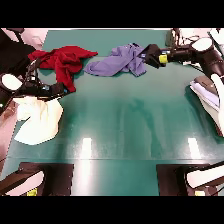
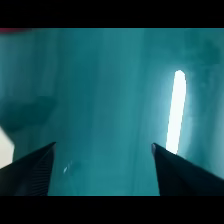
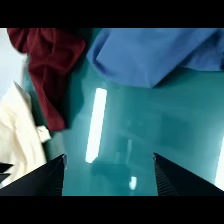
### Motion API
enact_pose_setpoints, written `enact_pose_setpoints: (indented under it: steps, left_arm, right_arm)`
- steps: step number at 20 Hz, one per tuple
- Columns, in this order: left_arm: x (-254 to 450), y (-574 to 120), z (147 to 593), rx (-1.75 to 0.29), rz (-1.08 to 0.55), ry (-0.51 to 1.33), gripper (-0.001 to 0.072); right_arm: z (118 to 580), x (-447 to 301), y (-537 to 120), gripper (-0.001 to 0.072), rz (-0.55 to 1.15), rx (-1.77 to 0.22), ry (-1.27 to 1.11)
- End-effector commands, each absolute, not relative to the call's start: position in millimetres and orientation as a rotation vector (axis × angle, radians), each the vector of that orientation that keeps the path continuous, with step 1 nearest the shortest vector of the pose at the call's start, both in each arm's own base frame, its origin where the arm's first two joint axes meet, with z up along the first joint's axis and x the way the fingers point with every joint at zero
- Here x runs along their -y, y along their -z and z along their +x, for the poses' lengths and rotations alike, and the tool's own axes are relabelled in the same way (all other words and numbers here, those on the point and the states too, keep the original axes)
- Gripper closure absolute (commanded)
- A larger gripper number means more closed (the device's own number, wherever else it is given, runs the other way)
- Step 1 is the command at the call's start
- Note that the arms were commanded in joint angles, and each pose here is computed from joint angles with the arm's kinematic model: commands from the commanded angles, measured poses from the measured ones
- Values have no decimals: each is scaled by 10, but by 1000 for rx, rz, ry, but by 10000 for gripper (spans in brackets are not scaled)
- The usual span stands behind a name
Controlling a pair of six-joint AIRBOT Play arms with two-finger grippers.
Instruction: Fold the shirts.
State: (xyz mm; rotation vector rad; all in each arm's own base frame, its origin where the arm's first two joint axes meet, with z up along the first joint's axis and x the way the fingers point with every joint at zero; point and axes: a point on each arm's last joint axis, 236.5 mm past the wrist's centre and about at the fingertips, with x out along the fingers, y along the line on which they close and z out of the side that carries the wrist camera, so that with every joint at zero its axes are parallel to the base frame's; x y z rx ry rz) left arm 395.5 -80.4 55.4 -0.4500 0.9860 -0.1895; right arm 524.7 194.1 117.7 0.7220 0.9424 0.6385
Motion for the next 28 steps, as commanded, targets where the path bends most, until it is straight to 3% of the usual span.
enact_pose_setpoints:
  steps: [1, 4, 7, 12, 16, 21, 25, 26, 27, 28]
  left_arm:
    - [573, -795, 4496, -728, -428, 127, 53]
    - [673, -487, 4652, -814, -500, 135, 48]
    - [920, -467, 4555, -877, -556, 226, 49]
    - [1351, -662, 4396, -907, -671, 413, 49]
    - [1502, -737, 4300, -927, -701, 489, 49]
    - [1559, -733, 4216, -957, -702, 519, 49]
    - [1585, -868, 4131, -940, -667, 555, 49]
    - [1585, -913, 4125, -926, -659, 560, 49]
    - [1578, -958, 4124, -911, -648, 562, 49]
    - [1576, -976, 4129, -904, -647, 562, 49]
  right_arm:
    - [5304, -1879, -1214, 93, 895, -930, -767]
    - [5510, -1648, -972, 92, 793, -899, -622]
    - [5885, -1162, -677, 91, 811, -836, -428]
    - [6323, -794, -33, 92, 839, -875, -316]
    - [6328, -1178, 329, 116, 758, -1008, -344]
    - [6308, -1473, 684, 126, 555, -1049, -187]
    - [6350, -1743, 763, 130, 609, -1015, -152]
    - [6377, -1851, 727, 210, 633, -996, -168]
    - [6428, -1968, 647, 370, 667, -961, -189]
    - [6482, -2079, 547, 596, 707, -923, -212]
